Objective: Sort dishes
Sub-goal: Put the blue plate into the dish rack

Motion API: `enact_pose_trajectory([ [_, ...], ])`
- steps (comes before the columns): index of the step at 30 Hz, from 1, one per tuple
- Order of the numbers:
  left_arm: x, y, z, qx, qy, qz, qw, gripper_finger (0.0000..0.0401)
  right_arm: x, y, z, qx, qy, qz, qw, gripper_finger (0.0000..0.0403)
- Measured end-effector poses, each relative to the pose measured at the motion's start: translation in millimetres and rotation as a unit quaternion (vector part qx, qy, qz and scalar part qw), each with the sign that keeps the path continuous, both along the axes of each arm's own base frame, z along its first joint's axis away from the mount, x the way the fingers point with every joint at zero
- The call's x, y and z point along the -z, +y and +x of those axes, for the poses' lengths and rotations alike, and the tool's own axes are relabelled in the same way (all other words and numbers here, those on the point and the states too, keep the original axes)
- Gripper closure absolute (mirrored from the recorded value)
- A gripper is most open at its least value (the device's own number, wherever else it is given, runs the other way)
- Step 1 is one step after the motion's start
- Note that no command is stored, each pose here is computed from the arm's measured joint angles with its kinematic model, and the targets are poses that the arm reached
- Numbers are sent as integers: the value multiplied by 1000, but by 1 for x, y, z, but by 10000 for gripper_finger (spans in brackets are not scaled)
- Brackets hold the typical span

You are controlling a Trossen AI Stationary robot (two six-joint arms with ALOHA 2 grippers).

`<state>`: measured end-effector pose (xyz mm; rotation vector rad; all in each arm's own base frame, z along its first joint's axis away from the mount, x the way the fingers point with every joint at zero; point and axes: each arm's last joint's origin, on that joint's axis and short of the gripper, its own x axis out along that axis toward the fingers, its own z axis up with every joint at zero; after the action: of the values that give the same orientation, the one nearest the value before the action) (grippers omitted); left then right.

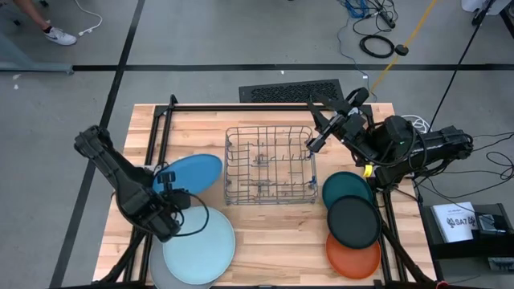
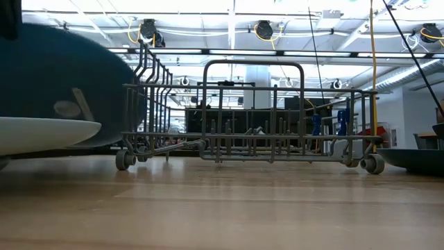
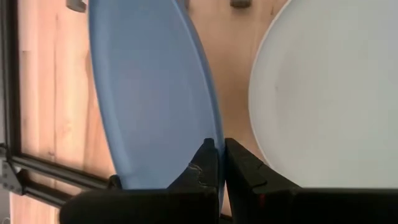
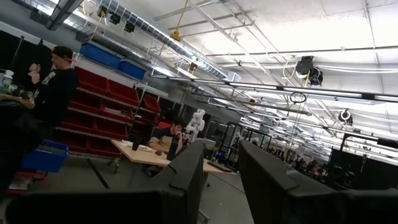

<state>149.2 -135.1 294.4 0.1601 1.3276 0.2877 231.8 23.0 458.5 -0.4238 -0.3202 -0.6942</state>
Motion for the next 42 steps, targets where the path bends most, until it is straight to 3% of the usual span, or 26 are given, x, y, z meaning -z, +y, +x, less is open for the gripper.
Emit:
enact_pose_trajectory([
  [6, -26, 8, -6, 4, -24, 1, 1000, 398, 0, 0, 0, 0, 1, 0, 1000, 305],
  [18, -65, 23, -22, 40, -89, -58, 994, 398, 0, 0, 0, 0, 1, 0, 1000, 305],
  [27, -91, 39, -34, 57, -153, -70, 984, 398, 0, 0, 0, 0, 1, 0, 1000, 305],
  [36, -122, 50, -42, 61, -233, -62, 969, 398, 0, 0, 0, 0, 3, 0, 1000, 305],
  [42, -150, 56, -44, 51, -324, -54, 943, 398, 1, 0, 0, 0, 4, -1, 1000, 305],
])
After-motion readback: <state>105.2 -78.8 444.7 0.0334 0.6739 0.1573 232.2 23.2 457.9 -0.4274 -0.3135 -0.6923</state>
